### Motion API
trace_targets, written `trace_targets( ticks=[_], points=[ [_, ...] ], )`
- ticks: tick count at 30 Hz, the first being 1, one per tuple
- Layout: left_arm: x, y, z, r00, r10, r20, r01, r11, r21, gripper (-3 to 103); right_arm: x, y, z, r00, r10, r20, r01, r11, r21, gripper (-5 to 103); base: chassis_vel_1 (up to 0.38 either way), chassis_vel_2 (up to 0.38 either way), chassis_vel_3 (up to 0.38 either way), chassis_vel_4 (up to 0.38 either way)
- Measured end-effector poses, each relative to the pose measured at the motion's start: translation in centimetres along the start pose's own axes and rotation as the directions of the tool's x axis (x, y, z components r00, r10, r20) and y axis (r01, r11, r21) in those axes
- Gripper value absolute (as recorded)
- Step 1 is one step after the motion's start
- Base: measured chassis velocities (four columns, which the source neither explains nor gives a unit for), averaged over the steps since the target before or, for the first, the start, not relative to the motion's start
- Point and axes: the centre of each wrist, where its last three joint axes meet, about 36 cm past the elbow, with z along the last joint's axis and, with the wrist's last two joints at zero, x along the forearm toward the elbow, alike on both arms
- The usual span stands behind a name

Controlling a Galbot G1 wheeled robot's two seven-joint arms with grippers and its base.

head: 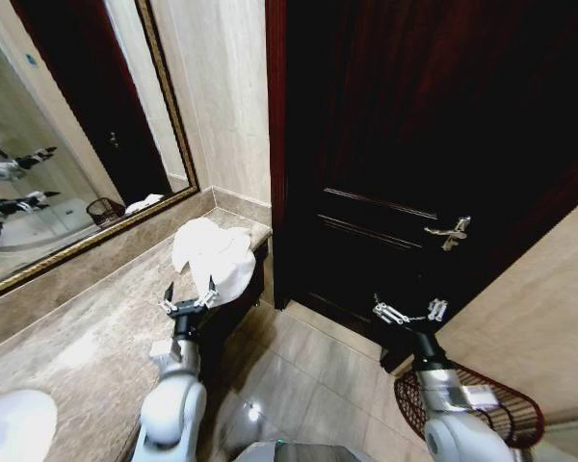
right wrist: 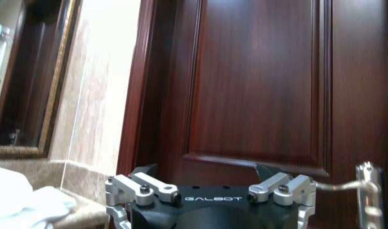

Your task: Discard the used towel into the hamper.

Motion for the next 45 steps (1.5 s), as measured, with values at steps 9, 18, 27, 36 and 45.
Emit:
trace_targets(
  ticks=[9,18,27,36,45],
  points=[
    [-8.1,-2.4,3.3,0.998,-0.023,-0.055,0.023,1.000,0.001,99,0.5,-0.3,2.2,0.998,0.012,-0.063,-0.011,1.000,0.018,100,0.000,0.000,0.000,0.000],
    [-15.3,-6.1,3.8,0.997,-0.008,-0.078,0.008,1.000,0.005,99,1.0,-0.6,3.7,0.995,0.035,-0.098,-0.033,0.999,0.023,100,0.000,0.000,0.000,0.000],
    [-21.6,-7.3,2.9,0.989,-0.054,-0.137,0.056,0.998,0.008,97,1.3,-0.5,4.2,0.993,0.056,-0.108,-0.054,0.998,0.022,100,0.000,0.000,0.000,0.000],
    [-24.8,-4.1,2.6,0.966,-0.022,-0.259,0.034,0.999,0.042,88,1.5,-0.3,4.6,0.992,0.070,-0.106,-0.068,0.998,0.018,100,0.000,0.000,0.000,0.000],
    [-23.6,-2.9,3.4,0.961,-0.012,-0.277,0.034,0.997,0.074,64,1.2,0.2,4.8,0.992,0.077,-0.098,-0.077,0.997,0.002,100,0.000,0.000,0.000,0.000]
  ],
)
